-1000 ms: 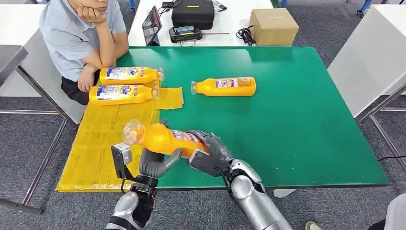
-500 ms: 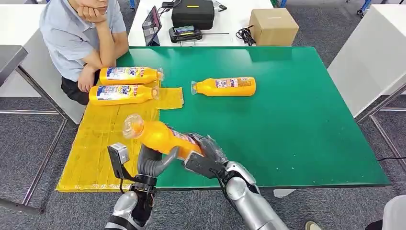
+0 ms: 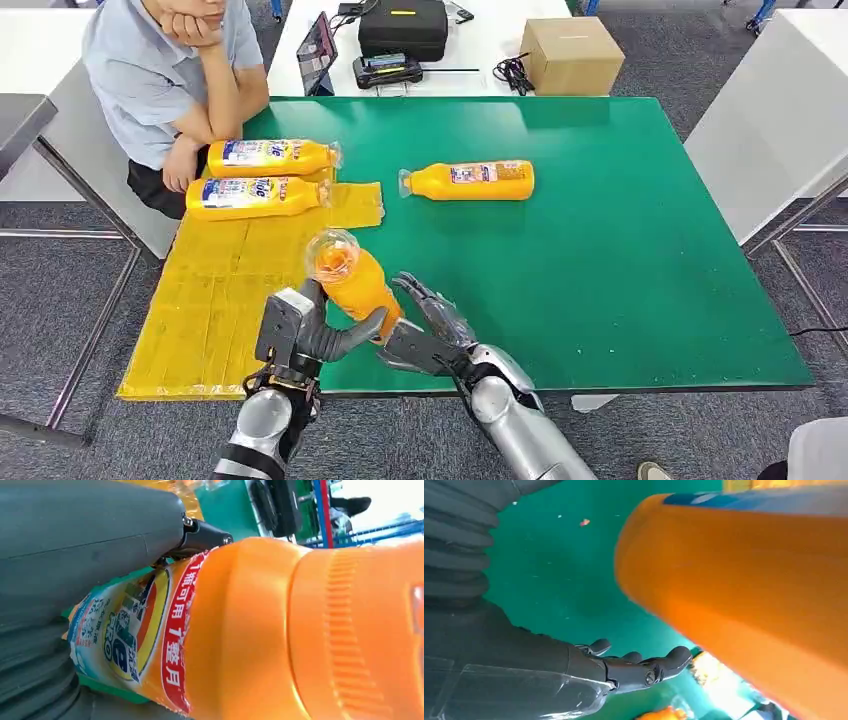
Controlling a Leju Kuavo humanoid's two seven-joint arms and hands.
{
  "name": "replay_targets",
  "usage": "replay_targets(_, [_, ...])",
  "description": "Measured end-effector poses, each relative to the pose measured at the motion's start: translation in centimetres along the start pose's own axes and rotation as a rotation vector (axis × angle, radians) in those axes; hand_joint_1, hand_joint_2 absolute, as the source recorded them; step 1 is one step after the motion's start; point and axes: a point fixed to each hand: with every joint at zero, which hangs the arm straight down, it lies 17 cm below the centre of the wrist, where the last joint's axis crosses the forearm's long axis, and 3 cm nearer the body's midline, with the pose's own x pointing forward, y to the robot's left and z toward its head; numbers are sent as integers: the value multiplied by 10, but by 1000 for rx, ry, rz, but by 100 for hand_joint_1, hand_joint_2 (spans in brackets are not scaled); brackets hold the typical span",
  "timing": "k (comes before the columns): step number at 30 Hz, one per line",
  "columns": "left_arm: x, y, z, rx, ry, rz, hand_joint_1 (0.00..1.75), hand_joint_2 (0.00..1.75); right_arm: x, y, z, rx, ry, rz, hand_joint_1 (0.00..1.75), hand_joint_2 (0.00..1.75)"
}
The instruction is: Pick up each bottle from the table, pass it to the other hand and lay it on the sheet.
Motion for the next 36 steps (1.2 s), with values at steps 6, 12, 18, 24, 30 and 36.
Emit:
replay_targets(6, [15, 11, -3, 6, -42, -68, 175, 175, -16, -8, 8, -41, 47, -17, 0, 0])
replay_targets(12, [38, 36, -8, 84, -127, -392, 175, 175, -29, -13, 18, -71, 82, -22, 0, 0])
replay_targets(18, [62, 74, -14, 217, -175, -867, 175, 175, -30, -17, 18, -87, 85, -18, 0, 0])
replay_targets(24, [59, 105, -21, 278, -130, -1159, 175, 175, -26, -20, 17, -99, 65, -33, 0, 0])
replay_targets(30, [14, 143, -30, 290, 57, -1327, 175, 175, -21, -21, 16, -102, 42, -51, 0, 0])
replay_targets(36, [-44, 163, -37, 184, 167, -1415, 175, 175, -16, -26, 9, -102, 15, -60, 0, 0])
